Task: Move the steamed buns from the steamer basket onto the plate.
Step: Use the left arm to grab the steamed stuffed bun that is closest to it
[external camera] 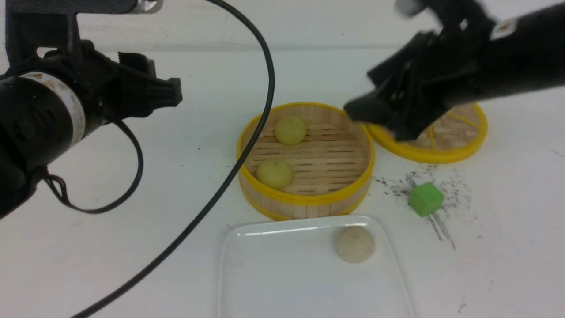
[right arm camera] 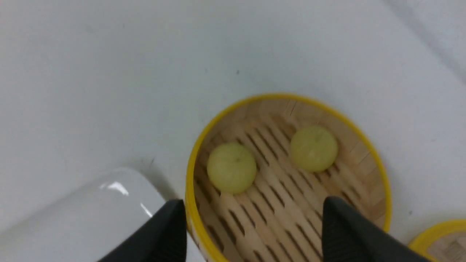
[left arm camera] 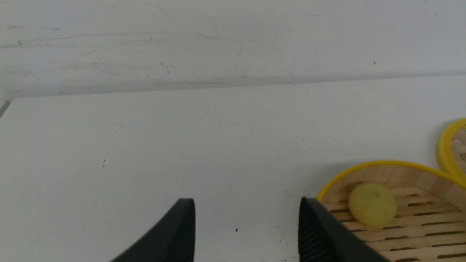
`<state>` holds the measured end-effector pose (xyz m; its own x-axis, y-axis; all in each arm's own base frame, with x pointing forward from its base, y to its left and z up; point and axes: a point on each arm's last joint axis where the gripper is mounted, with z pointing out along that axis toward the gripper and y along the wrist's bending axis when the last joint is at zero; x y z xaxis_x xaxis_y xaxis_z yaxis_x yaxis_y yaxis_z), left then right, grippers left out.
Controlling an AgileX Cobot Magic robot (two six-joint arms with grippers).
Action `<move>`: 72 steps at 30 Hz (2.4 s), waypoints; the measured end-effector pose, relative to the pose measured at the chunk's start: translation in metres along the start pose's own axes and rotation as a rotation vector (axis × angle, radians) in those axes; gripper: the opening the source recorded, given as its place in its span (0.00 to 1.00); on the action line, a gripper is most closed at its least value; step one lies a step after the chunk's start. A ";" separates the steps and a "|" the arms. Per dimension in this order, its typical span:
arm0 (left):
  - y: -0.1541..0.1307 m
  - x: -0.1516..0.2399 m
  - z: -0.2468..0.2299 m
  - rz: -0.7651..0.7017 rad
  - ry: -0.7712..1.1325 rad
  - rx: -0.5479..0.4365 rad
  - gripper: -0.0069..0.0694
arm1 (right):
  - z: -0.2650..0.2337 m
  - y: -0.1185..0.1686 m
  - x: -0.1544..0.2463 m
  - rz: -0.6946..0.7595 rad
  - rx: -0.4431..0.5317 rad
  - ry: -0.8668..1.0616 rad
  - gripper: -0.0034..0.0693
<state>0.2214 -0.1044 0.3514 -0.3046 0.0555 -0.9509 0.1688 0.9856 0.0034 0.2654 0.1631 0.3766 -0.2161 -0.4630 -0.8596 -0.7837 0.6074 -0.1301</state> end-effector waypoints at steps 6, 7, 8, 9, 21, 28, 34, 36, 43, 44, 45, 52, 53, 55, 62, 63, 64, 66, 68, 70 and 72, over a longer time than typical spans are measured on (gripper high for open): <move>0.000 0.000 0.000 0.002 -0.001 0.001 0.62 | -0.029 0.006 -0.013 -0.017 0.021 -0.071 0.69; 0.000 0.000 0.000 0.002 -0.002 0.001 0.62 | -0.028 0.006 -0.013 -0.016 0.020 -0.068 0.68; 0.000 0.000 0.000 0.002 -0.002 0.001 0.62 | -0.026 0.005 -0.012 -0.014 0.018 -0.064 0.68; 0.000 0.000 0.000 0.002 -0.002 0.001 0.62 | -0.025 0.005 -0.012 -0.013 0.017 -0.061 0.68; -0.019 0.019 0.030 -0.176 0.156 0.061 0.60 | -0.022 0.004 -0.008 -0.016 0.017 -0.023 0.68; -0.032 0.021 0.061 -0.165 0.356 0.002 0.59 | -0.022 0.007 -0.004 0.029 -0.015 0.014 0.68; -0.056 0.016 0.088 -0.034 0.501 0.114 0.59 | -0.022 0.010 -0.002 0.033 -0.045 0.045 0.68; -0.060 0.019 0.096 0.022 0.529 0.126 0.59 | -0.022 0.012 0.000 0.033 -0.063 0.063 0.68; -0.068 0.033 0.119 0.136 0.578 0.150 0.59 | -0.023 0.015 0.003 0.033 -0.104 0.104 0.68; -0.069 0.036 0.122 0.143 0.583 0.152 0.59 | -0.023 0.016 0.004 0.033 -0.107 0.106 0.68; -0.071 0.040 0.127 0.151 0.583 0.159 0.59 | -0.023 0.016 0.004 0.033 -0.109 0.109 0.68; -0.080 0.053 0.145 0.169 0.559 0.201 0.59 | -0.038 0.010 0.000 -0.027 0.001 0.089 0.68; -0.081 0.054 0.146 0.166 0.550 0.207 0.59 | -0.043 0.011 -0.001 -0.028 0.017 0.083 0.68; -0.083 0.053 0.149 0.158 0.527 0.218 0.59 | -0.052 0.011 -0.003 -0.035 0.045 0.078 0.68; -0.089 0.062 0.162 0.144 0.504 0.239 0.59 | -0.083 0.014 -0.009 -0.047 0.123 0.028 0.68; -0.089 0.066 0.165 0.145 0.513 0.239 0.59 | -0.088 0.016 -0.010 -0.048 0.128 0.015 0.68; -0.090 0.069 0.167 0.146 0.521 0.238 0.59 | -0.092 0.017 -0.011 -0.049 0.135 0.001 0.68; -0.091 0.075 0.171 0.150 0.536 0.236 0.59 | -0.097 0.018 -0.013 -0.052 0.142 -0.016 0.68; -0.092 0.082 0.175 0.154 0.549 0.236 0.59 | -0.104 0.020 -0.014 -0.056 0.150 -0.035 0.68; -0.094 0.091 0.181 0.157 0.562 0.237 0.59 | -0.110 0.022 -0.016 -0.059 0.157 -0.052 0.68; -0.095 0.096 0.186 0.156 0.557 0.243 0.58 | -0.114 0.023 -0.016 -0.063 0.162 -0.061 0.68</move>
<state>0.3502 -0.2226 0.2025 -0.6909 0.3356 -0.6403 0.4395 0.8982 -0.0035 0.1848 0.1108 0.4439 -0.1298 -0.4668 -0.8748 -0.6899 0.6762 -0.2585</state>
